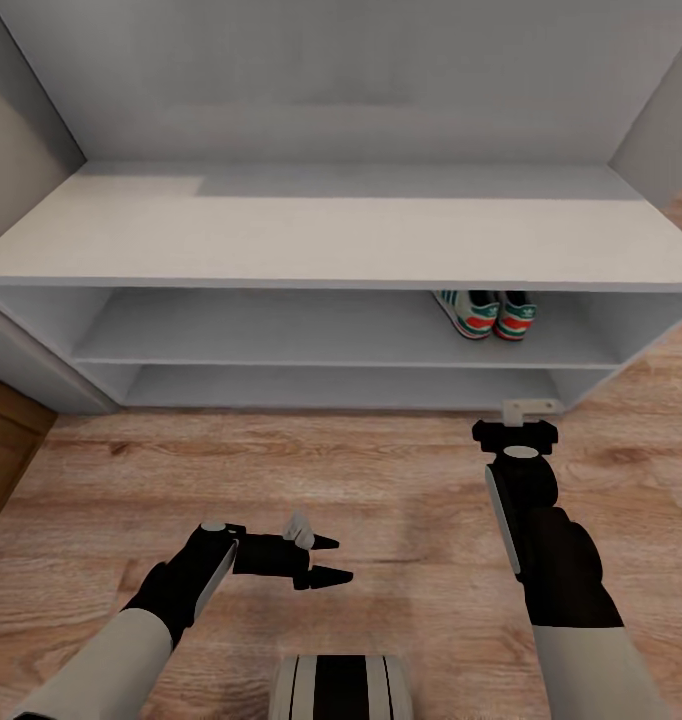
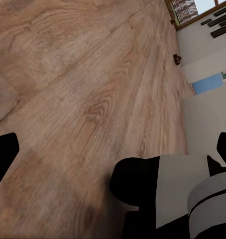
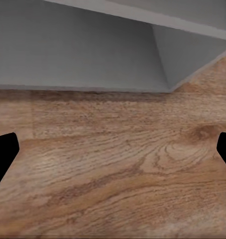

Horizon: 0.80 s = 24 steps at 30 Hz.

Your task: Pick up the two gym shoes and the two sandals from the corridor floor and place them onto the hallstand (shoe rack) in the corridor, making sure they are on the rack and not on the floor. Arrange them so the two gym shoes are next to each other and the two sandals are next to each other.

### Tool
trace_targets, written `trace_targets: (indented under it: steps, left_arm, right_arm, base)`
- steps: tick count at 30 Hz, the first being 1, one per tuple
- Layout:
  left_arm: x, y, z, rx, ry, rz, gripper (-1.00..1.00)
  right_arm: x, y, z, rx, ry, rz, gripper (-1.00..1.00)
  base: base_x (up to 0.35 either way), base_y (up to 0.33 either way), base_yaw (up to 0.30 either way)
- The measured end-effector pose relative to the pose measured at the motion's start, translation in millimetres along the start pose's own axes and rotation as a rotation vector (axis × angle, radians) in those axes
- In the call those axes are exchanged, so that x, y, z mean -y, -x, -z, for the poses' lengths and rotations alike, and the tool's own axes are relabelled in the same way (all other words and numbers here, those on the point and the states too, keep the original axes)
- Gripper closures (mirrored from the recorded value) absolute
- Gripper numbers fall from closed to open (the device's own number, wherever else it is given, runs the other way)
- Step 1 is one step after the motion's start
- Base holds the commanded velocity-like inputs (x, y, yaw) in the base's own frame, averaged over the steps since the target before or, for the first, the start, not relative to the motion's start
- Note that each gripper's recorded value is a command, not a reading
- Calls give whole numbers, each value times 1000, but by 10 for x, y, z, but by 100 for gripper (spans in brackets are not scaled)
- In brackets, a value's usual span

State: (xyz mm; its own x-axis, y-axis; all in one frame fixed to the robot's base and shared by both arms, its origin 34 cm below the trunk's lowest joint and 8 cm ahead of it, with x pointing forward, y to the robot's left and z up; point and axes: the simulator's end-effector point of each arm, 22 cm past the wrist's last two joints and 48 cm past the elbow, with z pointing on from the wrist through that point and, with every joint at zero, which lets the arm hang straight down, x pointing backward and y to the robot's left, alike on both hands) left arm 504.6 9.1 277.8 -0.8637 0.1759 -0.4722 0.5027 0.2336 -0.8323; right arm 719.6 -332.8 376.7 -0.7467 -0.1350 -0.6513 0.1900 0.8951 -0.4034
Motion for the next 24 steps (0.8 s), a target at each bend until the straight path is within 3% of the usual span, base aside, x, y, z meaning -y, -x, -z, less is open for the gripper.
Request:
trace_targets:
  steps: [24]
  left_arm:
    - [-13,4,17,1,4,0,-100]
  right_arm:
    - [-32,-57,7,-8,9,3,-100]
  base:
    - [-11,0,0]
